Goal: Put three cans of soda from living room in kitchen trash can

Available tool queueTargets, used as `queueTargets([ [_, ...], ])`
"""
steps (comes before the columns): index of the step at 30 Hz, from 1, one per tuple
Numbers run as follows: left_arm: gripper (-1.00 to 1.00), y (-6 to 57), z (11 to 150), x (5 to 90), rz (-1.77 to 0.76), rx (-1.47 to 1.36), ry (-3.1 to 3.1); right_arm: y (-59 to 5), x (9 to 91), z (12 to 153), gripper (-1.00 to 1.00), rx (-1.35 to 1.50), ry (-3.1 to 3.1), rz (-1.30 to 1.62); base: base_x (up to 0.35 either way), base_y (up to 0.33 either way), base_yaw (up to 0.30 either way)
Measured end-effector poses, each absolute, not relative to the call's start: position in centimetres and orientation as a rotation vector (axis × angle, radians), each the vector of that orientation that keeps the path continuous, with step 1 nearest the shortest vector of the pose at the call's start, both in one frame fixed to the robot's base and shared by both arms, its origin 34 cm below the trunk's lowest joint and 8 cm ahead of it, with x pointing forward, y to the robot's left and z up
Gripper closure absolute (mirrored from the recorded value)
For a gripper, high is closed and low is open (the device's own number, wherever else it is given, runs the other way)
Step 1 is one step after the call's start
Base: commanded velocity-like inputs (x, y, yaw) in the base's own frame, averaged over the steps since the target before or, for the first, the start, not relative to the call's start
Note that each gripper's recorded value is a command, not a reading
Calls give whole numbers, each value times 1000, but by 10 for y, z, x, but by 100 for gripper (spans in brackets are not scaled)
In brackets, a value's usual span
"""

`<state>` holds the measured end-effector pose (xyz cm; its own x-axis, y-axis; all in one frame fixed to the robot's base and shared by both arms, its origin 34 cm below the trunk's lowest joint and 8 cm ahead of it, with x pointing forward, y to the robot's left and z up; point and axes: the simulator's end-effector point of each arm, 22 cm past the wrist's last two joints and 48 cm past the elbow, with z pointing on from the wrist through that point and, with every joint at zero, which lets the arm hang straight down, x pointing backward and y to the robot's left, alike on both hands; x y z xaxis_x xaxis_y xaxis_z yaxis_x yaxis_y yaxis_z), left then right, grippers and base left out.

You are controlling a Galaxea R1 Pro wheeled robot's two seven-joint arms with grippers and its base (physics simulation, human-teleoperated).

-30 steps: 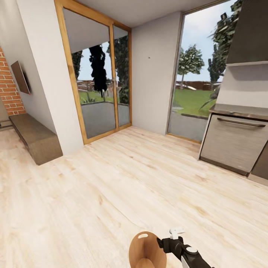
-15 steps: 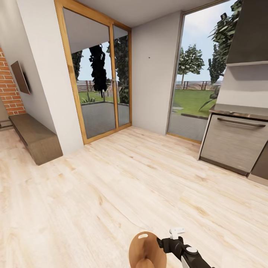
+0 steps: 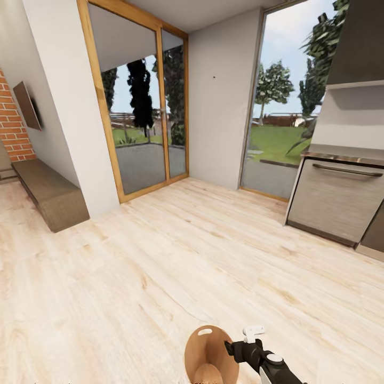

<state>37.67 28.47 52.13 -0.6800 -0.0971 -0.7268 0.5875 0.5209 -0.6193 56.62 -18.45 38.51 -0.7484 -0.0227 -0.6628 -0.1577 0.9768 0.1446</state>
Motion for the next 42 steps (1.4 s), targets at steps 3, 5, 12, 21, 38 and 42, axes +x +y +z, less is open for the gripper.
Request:
queueTargets([
  [3,-100,285,514,375,-1194,396,2032,-184,564,376,-100,-126,2412,249,0,0,0],
  [5,-100,285,509,373,-1195,395,2035,-184,562,371,-100,-126,2415,250,0,0,0],
  [12,-100,285,490,369,-1200,389,2044,-184,556,351,-100,-125,2426,251,0,0,0],
  [21,-100,285,467,363,-1206,382,2056,-184,547,324,-100,-124,2441,252,0,0,0],
  [38,-100,285,456,359,-1213,373,2070,-185,529,299,-100,-119,2491,258,7,0,0],
  [42,-100,284,455,359,-1215,374,2072,-185,528,299,-100,-119,2493,258,196,0,0],
])
